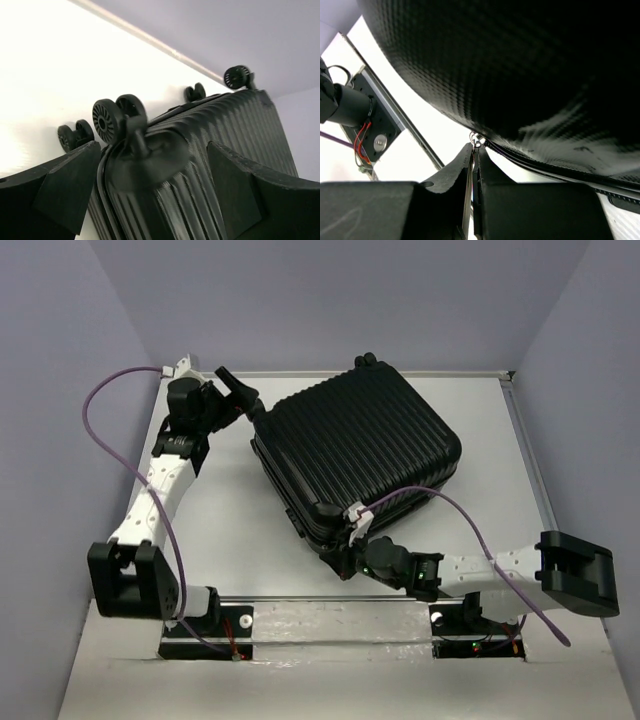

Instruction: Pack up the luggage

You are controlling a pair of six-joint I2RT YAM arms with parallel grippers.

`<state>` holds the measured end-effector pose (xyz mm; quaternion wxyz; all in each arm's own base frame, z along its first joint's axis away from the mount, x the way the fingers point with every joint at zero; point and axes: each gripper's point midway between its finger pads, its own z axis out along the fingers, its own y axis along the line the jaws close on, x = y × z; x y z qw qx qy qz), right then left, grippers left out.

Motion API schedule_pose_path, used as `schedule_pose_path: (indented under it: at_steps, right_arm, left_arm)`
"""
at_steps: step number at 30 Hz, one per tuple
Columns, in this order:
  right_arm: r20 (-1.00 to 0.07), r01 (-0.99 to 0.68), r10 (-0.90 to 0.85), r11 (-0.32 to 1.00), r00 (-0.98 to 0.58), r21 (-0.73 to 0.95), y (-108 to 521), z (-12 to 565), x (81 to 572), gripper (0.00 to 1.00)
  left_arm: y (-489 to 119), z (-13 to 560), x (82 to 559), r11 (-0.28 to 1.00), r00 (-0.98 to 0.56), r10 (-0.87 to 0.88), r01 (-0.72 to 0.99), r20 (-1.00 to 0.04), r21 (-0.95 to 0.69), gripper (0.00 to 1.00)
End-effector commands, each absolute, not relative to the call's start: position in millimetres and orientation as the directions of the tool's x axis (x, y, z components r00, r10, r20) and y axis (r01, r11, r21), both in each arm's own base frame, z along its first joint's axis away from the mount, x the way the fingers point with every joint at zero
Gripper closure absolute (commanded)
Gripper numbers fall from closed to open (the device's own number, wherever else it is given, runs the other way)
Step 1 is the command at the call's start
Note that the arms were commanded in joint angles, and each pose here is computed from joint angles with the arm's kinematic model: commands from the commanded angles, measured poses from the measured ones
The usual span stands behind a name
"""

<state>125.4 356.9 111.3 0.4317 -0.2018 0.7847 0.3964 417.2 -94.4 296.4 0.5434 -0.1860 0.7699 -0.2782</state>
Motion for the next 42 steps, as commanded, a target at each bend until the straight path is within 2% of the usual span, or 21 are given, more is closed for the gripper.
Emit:
schedule_pose_path:
  at_steps: [1, 2, 7, 12, 23, 25, 26, 28, 29, 32, 38, 40, 41, 42]
  right_arm:
    - [-0.785, -0.634, -0.002, 0.591, -0.619, 0.499, 349, 101, 107, 0.93]
    - [-0.784, -0.635, -0.005, 0.591, -0.621, 0.498, 348, 101, 106, 0.93]
    - [-0.777, -0.629, -0.009, 0.592, -0.63, 0.503, 345, 97, 104, 0.93]
    - [-0.777, -0.63, -0.018, 0.597, -0.629, 0.497, 345, 95, 104, 0.93]
    - [-0.768, -0.607, 0.005, 0.61, -0.641, 0.51, 340, 92, 106, 0.93]
    - [-0.768, -0.6, 0.012, 0.615, -0.641, 0.511, 339, 92, 107, 0.93]
    - [-0.769, -0.599, 0.015, 0.618, -0.639, 0.509, 340, 92, 108, 0.93]
    - [-0.773, -0.6, 0.013, 0.623, -0.634, 0.502, 340, 92, 109, 0.93]
    - [-0.779, -0.595, 0.023, 0.632, -0.627, 0.497, 340, 94, 113, 0.93]
    - [-0.789, -0.589, 0.041, 0.642, -0.614, 0.491, 340, 99, 117, 0.93]
    - [-0.807, -0.592, 0.073, 0.641, -0.586, 0.488, 340, 122, 140, 0.93]
    - [-0.818, -0.589, 0.084, 0.652, -0.569, 0.477, 335, 128, 160, 0.93]
    - [-0.823, -0.588, 0.096, 0.653, -0.56, 0.477, 334, 135, 170, 0.93]
    - [-0.826, -0.576, 0.112, 0.665, -0.552, 0.475, 326, 139, 191, 0.93]
  left_arm:
    - [-111, 269, 439, 0.688, -0.449, -0.623, 0.074, -0.641, -0.722, 0.01]
    - [-118, 277, 442, 0.651, -0.461, -0.632, 0.122, -0.623, -0.749, 0.01]
    - [-124, 278, 465, 0.611, -0.464, -0.654, 0.141, -0.598, -0.779, 0.01]
    - [-129, 257, 485, 0.588, -0.504, -0.667, 0.096, -0.548, -0.803, 0.01]
    - [-148, 250, 504, 0.514, -0.522, -0.703, 0.099, -0.484, -0.852, 0.03]
    - [-148, 252, 504, 0.503, -0.514, -0.711, 0.105, -0.48, -0.858, 0.1]
    - [-149, 254, 503, 0.501, -0.508, -0.711, 0.117, -0.485, -0.857, 0.23]
    - [-148, 259, 502, 0.501, -0.495, -0.714, 0.133, -0.495, -0.855, 0.42]
    - [-147, 256, 502, 0.506, -0.491, -0.714, 0.13, -0.498, -0.853, 0.65]
    - [-141, 256, 498, 0.525, -0.467, -0.718, 0.122, -0.515, -0.842, 0.93]
    - [-113, 254, 474, 0.551, -0.385, -0.755, 0.064, -0.53, -0.832, 0.94]
    - [-108, 267, 455, 0.547, -0.349, -0.769, 0.075, -0.536, -0.834, 0.94]
    - [-102, 246, 444, 0.532, -0.341, -0.792, 0.019, -0.506, -0.846, 0.94]
    - [-101, 262, 429, 0.511, -0.307, -0.809, 0.056, -0.502, -0.858, 0.94]
